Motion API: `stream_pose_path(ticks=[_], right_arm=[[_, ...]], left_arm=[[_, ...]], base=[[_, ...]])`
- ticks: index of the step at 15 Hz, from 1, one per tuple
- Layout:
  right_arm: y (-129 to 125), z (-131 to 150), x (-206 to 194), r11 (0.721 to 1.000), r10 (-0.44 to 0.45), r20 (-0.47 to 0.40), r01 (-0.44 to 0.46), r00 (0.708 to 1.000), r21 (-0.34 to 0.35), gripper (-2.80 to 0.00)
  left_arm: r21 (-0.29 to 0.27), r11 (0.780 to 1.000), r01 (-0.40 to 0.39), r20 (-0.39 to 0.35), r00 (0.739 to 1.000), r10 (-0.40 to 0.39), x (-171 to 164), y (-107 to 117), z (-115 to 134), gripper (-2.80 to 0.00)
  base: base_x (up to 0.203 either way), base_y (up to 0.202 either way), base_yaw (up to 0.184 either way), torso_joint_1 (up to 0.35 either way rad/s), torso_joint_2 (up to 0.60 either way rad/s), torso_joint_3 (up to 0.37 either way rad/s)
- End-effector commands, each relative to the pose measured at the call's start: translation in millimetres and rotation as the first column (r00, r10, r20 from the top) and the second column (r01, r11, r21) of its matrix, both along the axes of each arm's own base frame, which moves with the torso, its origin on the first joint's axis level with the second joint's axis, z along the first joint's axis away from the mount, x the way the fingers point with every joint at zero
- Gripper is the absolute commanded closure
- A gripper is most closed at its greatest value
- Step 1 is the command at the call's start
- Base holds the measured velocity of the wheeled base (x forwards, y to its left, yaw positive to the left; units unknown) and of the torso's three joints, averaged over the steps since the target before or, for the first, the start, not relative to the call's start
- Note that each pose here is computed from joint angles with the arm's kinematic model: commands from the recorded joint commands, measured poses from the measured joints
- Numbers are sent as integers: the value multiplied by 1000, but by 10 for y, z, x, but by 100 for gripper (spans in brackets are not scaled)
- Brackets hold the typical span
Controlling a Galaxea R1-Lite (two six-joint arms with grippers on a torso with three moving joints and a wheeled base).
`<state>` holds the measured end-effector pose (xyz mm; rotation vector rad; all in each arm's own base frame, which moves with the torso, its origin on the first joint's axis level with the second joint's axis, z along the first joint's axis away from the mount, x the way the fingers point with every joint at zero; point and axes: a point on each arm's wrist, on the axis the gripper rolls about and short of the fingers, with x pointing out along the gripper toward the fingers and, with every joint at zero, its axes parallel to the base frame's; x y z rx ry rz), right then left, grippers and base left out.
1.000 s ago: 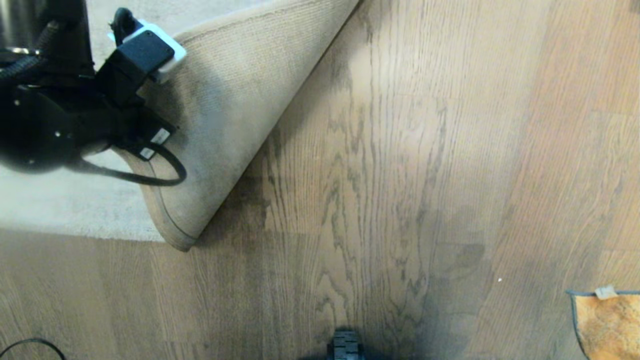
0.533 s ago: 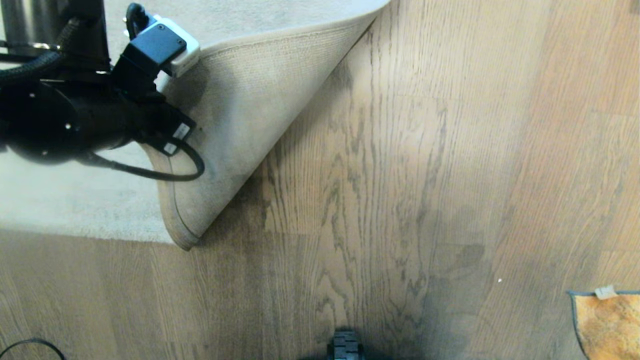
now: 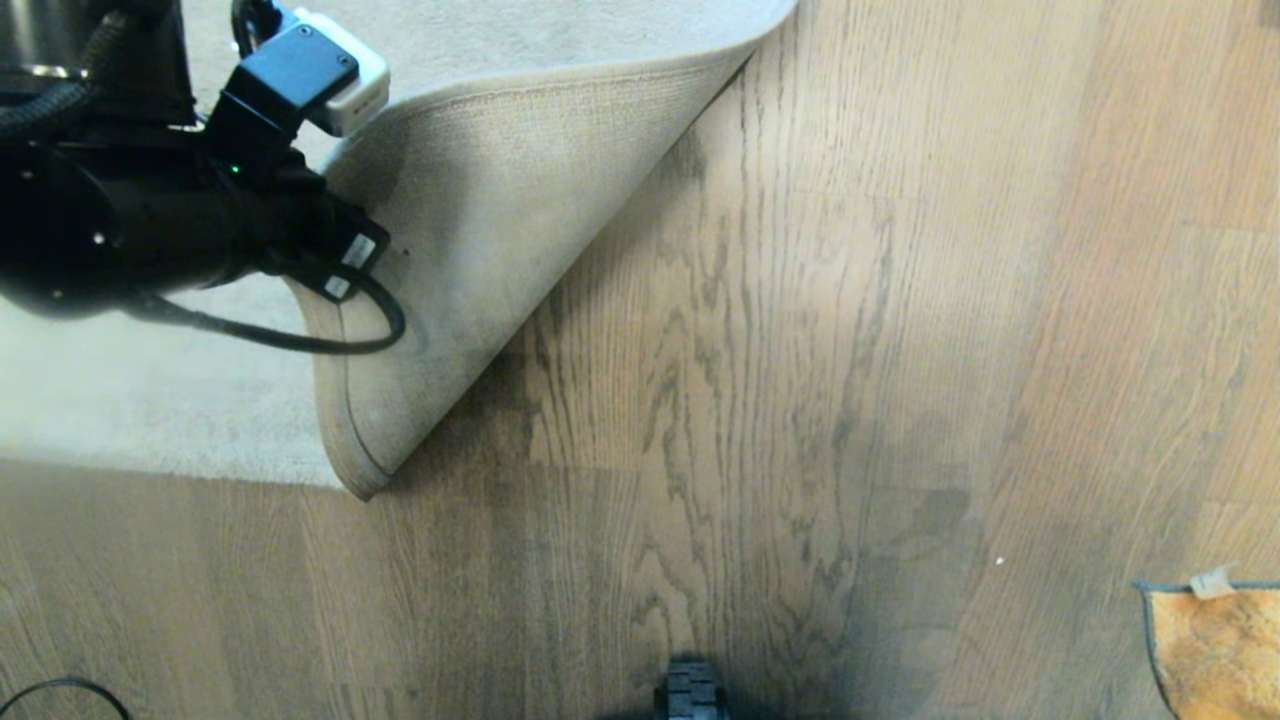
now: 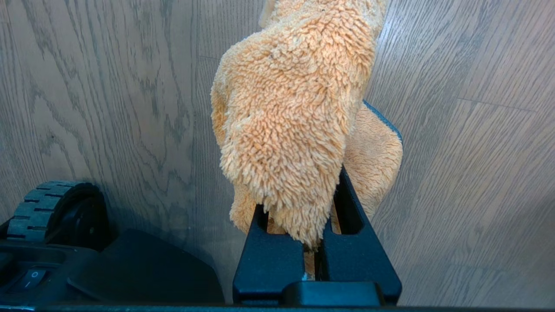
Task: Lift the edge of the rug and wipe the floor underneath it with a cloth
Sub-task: Lift up the carpet
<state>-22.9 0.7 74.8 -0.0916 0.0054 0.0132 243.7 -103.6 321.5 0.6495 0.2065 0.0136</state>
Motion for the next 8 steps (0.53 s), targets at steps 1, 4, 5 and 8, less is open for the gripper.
stream_pose_path(ticks=[1, 4, 5, 8], right_arm=[[0, -1, 1, 1000, 1, -2, -1, 1000, 4, 0], [-1, 16, -3, 1000, 2, 4, -2, 1000, 17, 0], [-1, 18, -6, 1000, 2, 1, -2, 1000, 10, 0], [9, 203, -1, 999, 49, -3, -49, 999, 15, 0]], left_arm=[[0, 1000, -1, 8, 1000, 1, -23, 5, 21, 0], [5, 1000, 8, 3, 1000, -8, -30, -45, 5, 0], [6, 1000, 7, 2, 1000, -7, -31, -47, 0, 0], [9, 1000, 4, -10, 1000, -4, 6, -61, -36, 0]], base=[[0, 0, 0, 0, 0, 0], [0, 0, 0, 0, 0, 0], [0, 0, 0, 0, 0, 0], [0, 0, 0, 0, 0, 0]])
